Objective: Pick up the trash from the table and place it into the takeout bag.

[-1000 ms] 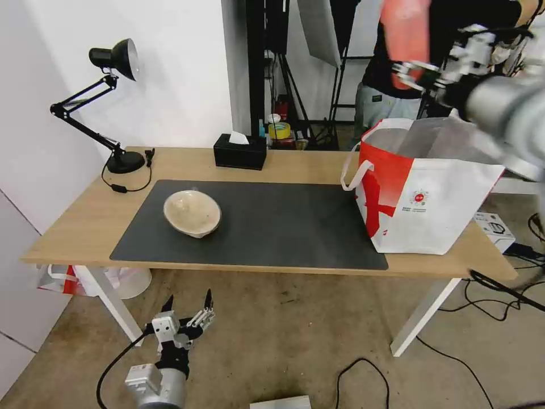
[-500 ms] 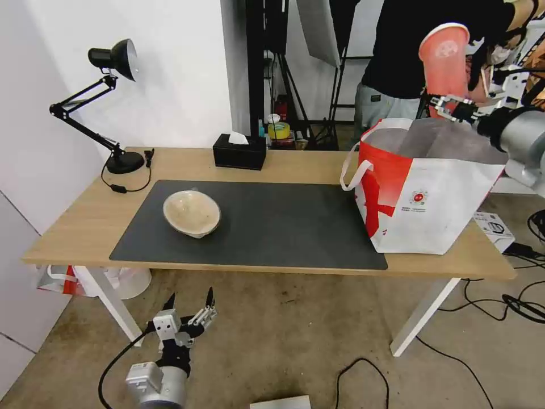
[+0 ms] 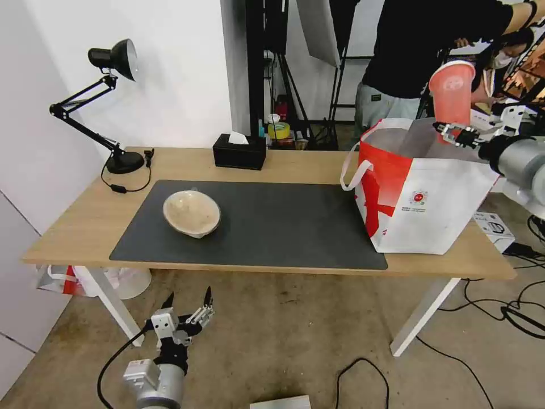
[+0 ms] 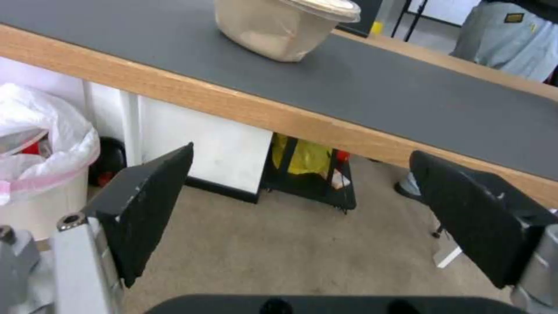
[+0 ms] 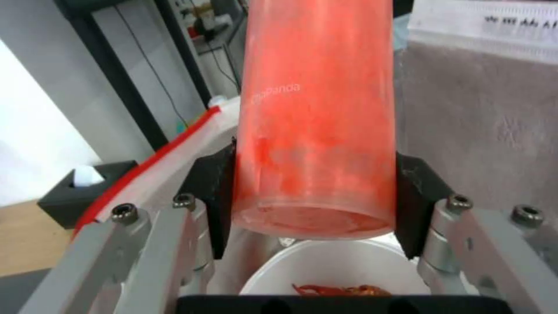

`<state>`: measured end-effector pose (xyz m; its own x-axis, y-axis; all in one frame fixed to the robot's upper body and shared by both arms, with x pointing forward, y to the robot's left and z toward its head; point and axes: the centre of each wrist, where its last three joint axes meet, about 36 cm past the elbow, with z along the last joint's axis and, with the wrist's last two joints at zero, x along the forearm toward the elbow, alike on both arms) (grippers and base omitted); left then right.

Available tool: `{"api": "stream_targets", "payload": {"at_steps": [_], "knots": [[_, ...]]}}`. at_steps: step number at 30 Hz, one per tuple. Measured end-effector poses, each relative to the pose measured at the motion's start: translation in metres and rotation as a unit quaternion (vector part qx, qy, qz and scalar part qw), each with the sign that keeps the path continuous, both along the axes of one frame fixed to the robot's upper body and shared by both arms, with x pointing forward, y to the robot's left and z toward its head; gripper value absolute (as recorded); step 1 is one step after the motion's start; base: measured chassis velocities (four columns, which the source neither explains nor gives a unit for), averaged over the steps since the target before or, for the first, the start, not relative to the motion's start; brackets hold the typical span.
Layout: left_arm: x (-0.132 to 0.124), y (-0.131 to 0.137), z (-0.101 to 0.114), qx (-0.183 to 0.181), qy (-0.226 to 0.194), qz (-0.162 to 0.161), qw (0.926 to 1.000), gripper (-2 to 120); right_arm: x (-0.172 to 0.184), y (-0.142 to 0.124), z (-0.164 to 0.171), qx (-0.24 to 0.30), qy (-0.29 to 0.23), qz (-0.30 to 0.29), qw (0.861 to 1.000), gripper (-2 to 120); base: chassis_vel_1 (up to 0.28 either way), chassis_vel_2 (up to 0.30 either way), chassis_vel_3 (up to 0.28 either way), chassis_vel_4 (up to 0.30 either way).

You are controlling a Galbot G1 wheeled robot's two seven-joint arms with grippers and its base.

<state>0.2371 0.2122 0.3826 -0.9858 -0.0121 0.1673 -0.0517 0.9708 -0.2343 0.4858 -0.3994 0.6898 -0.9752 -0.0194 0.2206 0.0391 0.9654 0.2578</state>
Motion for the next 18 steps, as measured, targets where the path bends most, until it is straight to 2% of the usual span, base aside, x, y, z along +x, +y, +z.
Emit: {"api": "stream_targets", "payload": {"at_steps": [18], "knots": [[-0.006,-0.002,-0.002,0.001,0.005,0.004,1.0,100,0.025,-0.004,-0.026,0.023,0.029,-0.01,0.999,50,0.0,0.0,0.0,0.0]]}}
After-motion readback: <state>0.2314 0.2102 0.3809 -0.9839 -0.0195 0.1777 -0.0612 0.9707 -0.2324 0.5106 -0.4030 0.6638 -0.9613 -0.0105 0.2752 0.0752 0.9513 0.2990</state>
